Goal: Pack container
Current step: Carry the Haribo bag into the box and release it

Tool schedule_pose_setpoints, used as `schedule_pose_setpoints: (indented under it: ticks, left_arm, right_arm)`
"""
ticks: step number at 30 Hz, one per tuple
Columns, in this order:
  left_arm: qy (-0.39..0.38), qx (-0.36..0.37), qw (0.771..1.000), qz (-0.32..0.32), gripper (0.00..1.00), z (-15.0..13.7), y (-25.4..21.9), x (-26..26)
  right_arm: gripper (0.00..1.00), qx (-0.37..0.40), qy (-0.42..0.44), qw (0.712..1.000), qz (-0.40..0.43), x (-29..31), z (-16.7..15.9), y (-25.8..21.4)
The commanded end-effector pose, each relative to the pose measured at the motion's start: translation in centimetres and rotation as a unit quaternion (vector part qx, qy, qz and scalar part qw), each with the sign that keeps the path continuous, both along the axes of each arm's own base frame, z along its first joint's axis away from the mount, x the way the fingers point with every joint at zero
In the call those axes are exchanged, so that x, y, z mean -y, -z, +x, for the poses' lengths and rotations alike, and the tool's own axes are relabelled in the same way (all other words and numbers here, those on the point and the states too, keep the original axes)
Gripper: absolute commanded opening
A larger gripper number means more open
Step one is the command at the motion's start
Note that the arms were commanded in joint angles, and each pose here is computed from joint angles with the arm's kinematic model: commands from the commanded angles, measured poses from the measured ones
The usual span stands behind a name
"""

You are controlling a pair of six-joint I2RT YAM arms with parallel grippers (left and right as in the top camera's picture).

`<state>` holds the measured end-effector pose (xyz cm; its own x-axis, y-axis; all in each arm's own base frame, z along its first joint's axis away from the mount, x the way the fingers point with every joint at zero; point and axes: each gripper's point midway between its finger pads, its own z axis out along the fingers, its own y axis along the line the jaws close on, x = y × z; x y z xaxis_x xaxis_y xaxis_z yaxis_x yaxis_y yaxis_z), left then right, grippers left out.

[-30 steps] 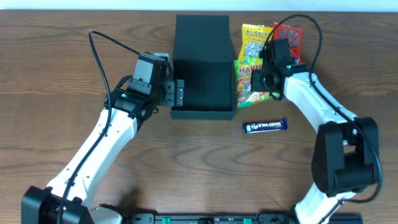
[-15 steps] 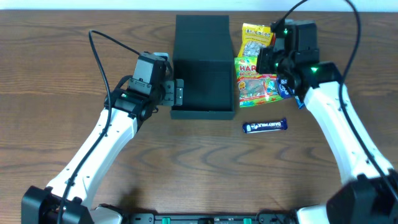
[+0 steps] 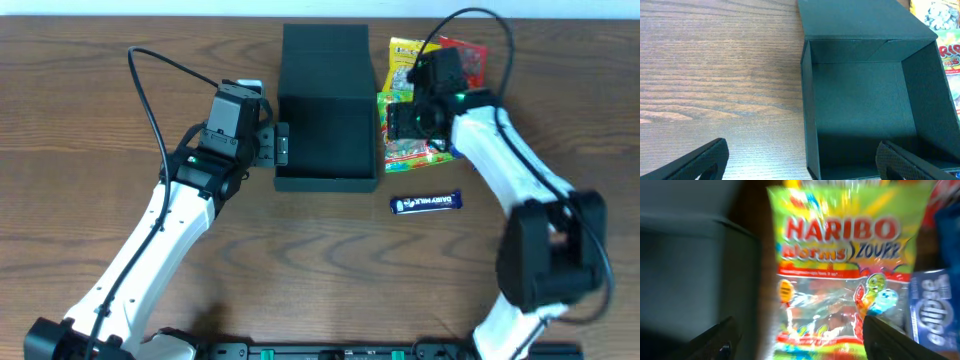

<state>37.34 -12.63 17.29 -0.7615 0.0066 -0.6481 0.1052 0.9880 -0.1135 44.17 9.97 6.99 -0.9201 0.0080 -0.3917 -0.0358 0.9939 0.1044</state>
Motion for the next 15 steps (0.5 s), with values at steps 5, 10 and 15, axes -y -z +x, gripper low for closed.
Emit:
schedule_pose_setpoints:
  ticks: [5,10,15]
  left_arm:
    - [0.004,0.013,1.000,0.005,0.95,0.3,-1.0,-0.2]
    - [0.004,0.013,1.000,0.005,0.95,0.3,-0.9,-0.2]
    - [0.004,0.013,1.000,0.006,0.95,0.3,-1.0,-0.2]
  right_arm:
    - [0.72,-0.051,0.034,0.997,-0.056,2.1,-0.1,6.1]
    - [0.36,-0.091,0.032,0.993,-0.065,2.3,-1.1,9.6]
    - [0.04,-0.096,0.031,0.993,-0.063,2.2,-1.2,9.4]
